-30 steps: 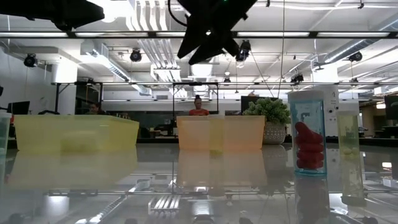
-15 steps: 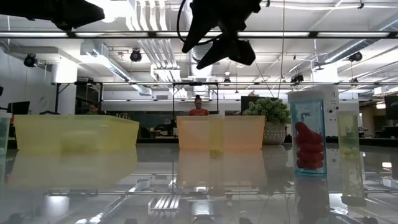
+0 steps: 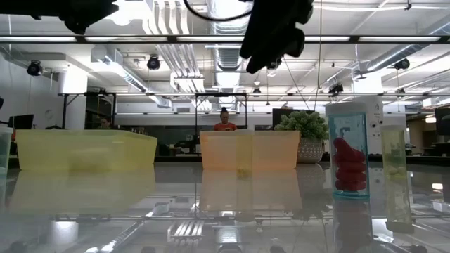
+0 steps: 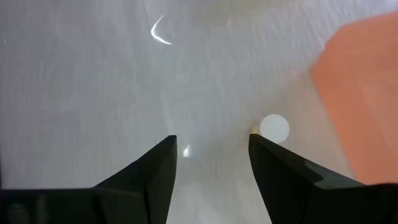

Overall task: Pick and place medicine bottles into bin by pill shape (circle, oval)
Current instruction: Put the green tablet capsule into the orange bin

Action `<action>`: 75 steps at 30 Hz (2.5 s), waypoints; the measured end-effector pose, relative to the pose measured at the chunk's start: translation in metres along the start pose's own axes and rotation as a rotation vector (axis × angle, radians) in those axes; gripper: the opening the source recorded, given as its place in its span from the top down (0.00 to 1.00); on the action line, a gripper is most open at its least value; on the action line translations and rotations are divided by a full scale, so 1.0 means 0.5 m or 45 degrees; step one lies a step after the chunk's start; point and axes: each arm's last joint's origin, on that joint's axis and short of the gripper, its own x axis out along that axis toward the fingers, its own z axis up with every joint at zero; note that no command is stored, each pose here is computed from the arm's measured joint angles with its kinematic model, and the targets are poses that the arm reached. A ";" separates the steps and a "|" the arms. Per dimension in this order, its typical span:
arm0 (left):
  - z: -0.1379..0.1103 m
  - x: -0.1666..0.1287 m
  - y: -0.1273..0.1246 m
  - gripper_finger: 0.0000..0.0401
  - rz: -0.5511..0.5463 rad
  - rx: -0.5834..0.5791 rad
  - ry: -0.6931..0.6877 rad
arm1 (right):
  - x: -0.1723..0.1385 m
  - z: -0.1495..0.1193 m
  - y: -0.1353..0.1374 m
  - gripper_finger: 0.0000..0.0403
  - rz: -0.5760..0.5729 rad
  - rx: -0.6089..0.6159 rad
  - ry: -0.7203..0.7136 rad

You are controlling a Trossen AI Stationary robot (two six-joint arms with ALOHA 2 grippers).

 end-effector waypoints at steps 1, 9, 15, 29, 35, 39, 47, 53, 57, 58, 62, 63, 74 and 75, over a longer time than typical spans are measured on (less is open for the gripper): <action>0.002 0.003 -0.002 0.57 -0.028 -0.024 -0.013 | -0.001 -0.004 0.006 0.53 -0.006 -0.044 -0.006; -0.006 0.028 -0.024 0.57 -0.257 -0.172 0.019 | 0.012 -0.055 0.038 0.53 -0.191 -0.301 -0.066; -0.029 0.056 -0.046 0.57 -0.361 -0.370 0.169 | 0.037 -0.096 0.027 0.54 -0.202 -0.390 -0.123; -0.124 0.107 -0.098 0.58 -0.079 -0.961 1.152 | -0.064 -0.137 -0.054 0.63 -0.098 -0.531 -0.583; -0.092 0.104 -0.122 0.64 0.140 -0.989 1.680 | -0.124 -0.140 -0.086 0.66 -0.097 -0.555 -0.777; -0.061 0.101 -0.135 0.66 0.298 -0.892 1.921 | -0.145 -0.147 -0.097 0.67 -0.098 -0.561 -0.818; -0.070 0.095 -0.156 0.63 0.455 -0.810 2.094 | -0.136 -0.156 -0.100 0.68 -0.105 -0.582 -0.793; -0.085 0.088 -0.165 0.48 0.471 -0.779 2.138 | -0.132 -0.156 -0.099 0.68 -0.111 -0.603 -0.786; -0.101 0.085 -0.175 0.40 0.490 -0.717 2.156 | -0.133 -0.157 -0.099 0.68 -0.112 -0.604 -0.784; -0.105 0.085 -0.178 0.39 0.494 -0.701 2.167 | -0.133 -0.157 -0.099 0.68 -0.112 -0.604 -0.784; -0.118 0.087 -0.194 0.39 0.496 -0.648 2.198 | -0.132 -0.157 -0.099 0.68 -0.112 -0.605 -0.781; -0.122 0.088 -0.199 0.39 0.493 -0.634 2.205 | -0.132 -0.157 -0.099 0.68 -0.112 -0.605 -0.781; -0.148 0.086 -0.242 0.39 0.470 -0.539 2.241 | -0.132 -0.157 -0.100 0.68 -0.110 -0.596 -0.778; -0.149 0.086 -0.244 0.39 0.465 -0.541 2.238 | -0.132 -0.157 -0.100 0.68 -0.109 -0.596 -0.778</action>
